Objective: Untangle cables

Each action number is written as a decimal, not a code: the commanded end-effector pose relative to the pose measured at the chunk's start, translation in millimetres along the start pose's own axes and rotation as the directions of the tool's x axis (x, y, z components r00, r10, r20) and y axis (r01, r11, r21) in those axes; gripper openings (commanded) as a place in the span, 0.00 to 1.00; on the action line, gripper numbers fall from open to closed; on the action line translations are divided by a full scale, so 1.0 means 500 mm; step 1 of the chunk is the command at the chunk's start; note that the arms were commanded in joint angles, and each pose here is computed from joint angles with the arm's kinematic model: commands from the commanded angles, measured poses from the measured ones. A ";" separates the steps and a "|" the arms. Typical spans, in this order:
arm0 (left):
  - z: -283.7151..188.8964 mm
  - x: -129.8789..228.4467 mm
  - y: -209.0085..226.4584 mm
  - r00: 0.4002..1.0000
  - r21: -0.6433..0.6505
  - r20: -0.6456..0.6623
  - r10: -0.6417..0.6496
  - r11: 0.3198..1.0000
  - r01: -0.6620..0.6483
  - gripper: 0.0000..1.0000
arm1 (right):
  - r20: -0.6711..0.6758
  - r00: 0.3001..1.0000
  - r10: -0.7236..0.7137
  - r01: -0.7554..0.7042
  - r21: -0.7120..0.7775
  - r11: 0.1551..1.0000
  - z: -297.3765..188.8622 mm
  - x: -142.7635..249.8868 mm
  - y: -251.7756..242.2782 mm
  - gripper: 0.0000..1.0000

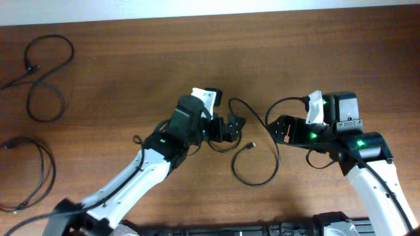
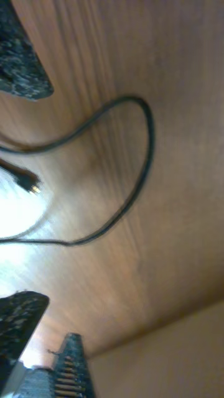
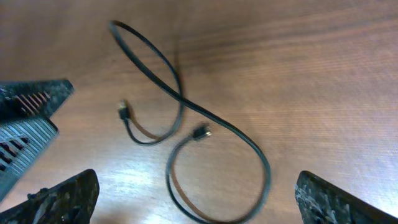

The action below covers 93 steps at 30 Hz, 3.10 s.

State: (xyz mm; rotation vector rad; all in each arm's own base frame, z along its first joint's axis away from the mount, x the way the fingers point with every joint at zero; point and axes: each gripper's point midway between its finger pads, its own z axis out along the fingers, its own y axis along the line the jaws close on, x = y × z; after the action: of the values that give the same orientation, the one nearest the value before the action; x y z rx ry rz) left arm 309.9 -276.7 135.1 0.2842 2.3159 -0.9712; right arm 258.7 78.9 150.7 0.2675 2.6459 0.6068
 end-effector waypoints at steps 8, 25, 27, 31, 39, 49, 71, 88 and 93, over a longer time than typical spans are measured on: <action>0.152 0.082 -0.079 0.930 0.110 -0.054 -0.364 0.923 0.368 0.99 | 0.209 0.917 0.339 -0.370 0.131 0.920 -0.084 -0.040 -0.134 0.99; 0.166 -0.004 -0.028 0.943 0.146 0.125 -0.310 0.945 0.292 0.00 | 0.150 0.938 0.314 -0.335 0.149 0.930 -0.074 -0.012 -0.119 0.99; 0.119 -0.044 0.010 0.951 0.082 0.162 -0.263 0.964 0.253 0.00 | 0.148 0.938 0.315 -0.336 0.149 0.930 -0.073 -0.012 -0.119 0.99; -0.016 -0.103 0.119 0.962 -0.194 0.245 -0.117 0.967 0.167 0.00 | 0.125 0.937 0.326 -0.344 0.163 0.925 -0.061 -0.010 -0.125 0.98; -0.217 -0.211 0.204 0.906 -0.481 0.394 0.154 0.874 0.061 0.00 | 0.040 0.928 0.370 -0.369 0.235 0.899 -0.014 0.001 -0.157 0.99; -0.368 -0.251 0.344 0.839 -0.850 0.411 0.357 0.483 0.210 0.00 | -0.049 0.909 0.414 -0.386 0.276 0.880 0.029 0.018 -0.175 0.99; -0.341 -0.275 0.641 0.849 -0.894 0.354 0.392 0.410 0.183 0.12 | -0.077 0.900 0.429 -0.391 0.293 0.873 0.036 0.030 -0.180 0.99; -0.361 -0.364 0.314 0.739 -0.625 0.453 0.499 0.769 -0.137 0.99 | -0.077 0.900 0.429 -0.391 0.294 0.872 0.036 0.030 -0.180 0.99; -0.455 -0.379 0.196 0.645 -0.624 0.520 0.560 0.765 -0.161 0.99 | -0.077 0.900 0.429 -0.391 0.294 0.872 0.036 0.030 -0.180 0.99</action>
State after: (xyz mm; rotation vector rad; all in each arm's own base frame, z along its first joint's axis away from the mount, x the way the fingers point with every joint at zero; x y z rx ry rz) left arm 416.6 -40.3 294.1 0.1143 1.6600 -0.1208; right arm 244.6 9.6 90.0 0.9369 2.8180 0.4013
